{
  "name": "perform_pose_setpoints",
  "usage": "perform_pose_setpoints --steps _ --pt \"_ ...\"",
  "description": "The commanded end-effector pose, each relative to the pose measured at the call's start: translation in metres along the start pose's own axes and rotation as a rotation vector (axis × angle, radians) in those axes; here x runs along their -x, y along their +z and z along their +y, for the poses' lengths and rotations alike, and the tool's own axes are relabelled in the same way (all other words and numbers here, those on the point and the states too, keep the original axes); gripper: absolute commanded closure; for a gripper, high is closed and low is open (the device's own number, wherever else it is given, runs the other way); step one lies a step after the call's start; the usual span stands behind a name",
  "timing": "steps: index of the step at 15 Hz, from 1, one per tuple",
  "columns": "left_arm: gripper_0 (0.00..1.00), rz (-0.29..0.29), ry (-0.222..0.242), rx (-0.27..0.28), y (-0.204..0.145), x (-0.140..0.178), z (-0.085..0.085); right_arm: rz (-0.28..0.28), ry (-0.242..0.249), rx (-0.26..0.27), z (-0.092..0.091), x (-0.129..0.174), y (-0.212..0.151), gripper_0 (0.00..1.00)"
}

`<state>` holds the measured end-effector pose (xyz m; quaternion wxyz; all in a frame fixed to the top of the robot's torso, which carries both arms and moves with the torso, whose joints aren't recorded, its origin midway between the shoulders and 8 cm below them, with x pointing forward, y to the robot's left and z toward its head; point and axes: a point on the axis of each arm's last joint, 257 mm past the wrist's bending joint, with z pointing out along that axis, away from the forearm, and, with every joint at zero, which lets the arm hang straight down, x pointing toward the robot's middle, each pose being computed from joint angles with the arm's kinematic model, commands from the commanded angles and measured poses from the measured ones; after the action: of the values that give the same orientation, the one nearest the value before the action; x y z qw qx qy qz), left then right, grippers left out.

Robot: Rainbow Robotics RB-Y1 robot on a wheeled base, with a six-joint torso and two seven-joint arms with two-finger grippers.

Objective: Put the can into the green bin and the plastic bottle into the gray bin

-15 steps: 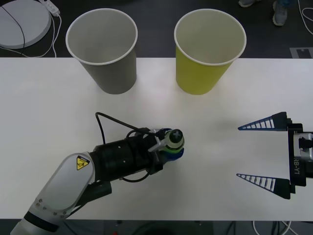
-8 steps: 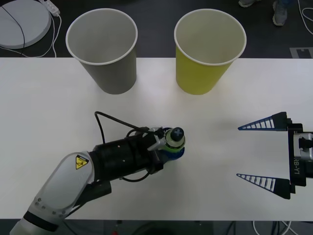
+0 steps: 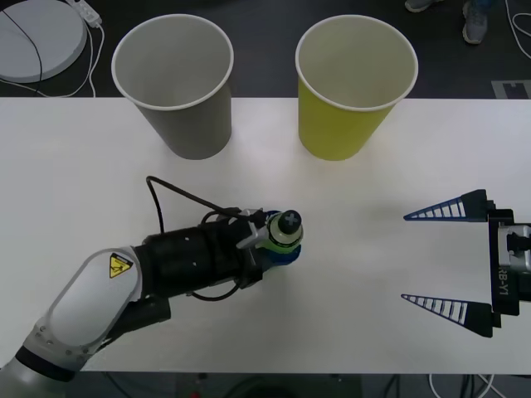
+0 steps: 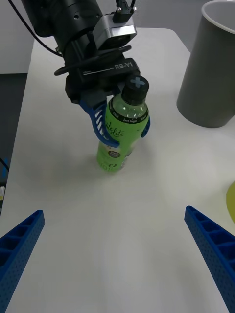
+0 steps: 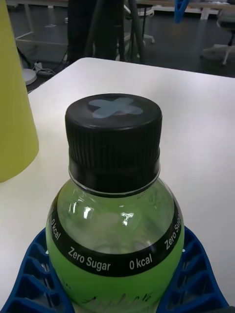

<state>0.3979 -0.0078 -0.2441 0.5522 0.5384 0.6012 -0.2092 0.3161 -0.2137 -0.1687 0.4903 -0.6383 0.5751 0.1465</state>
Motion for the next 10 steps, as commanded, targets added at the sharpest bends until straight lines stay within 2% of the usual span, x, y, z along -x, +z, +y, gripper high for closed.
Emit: perform_pose_setpoints --steps 1,5,6,7,10 --pt "1.00 0.034 0.018 -0.005 -0.012 -0.008 0.008 0.000 0.000 0.000 0.000 0.000 0.000 0.00" --pt "1.00 0.062 0.008 -0.011 -0.030 -0.014 0.014 0.000 0.000 0.000 0.000 0.000 0.000 0.00" --pt "1.00 0.066 0.004 -0.008 -0.035 -0.014 0.019 0.000 0.000 0.000 0.000 0.000 0.000 0.00" --pt "1.00 0.068 -0.024 -0.002 -0.040 -0.012 0.023 0.000 0.000 0.000 0.000 0.000 0.000 0.00" --pt "1.00 0.101 -0.034 0.027 -0.058 -0.005 0.038 0.000 0.000 0.000 0.000 0.000 0.000 0.00"
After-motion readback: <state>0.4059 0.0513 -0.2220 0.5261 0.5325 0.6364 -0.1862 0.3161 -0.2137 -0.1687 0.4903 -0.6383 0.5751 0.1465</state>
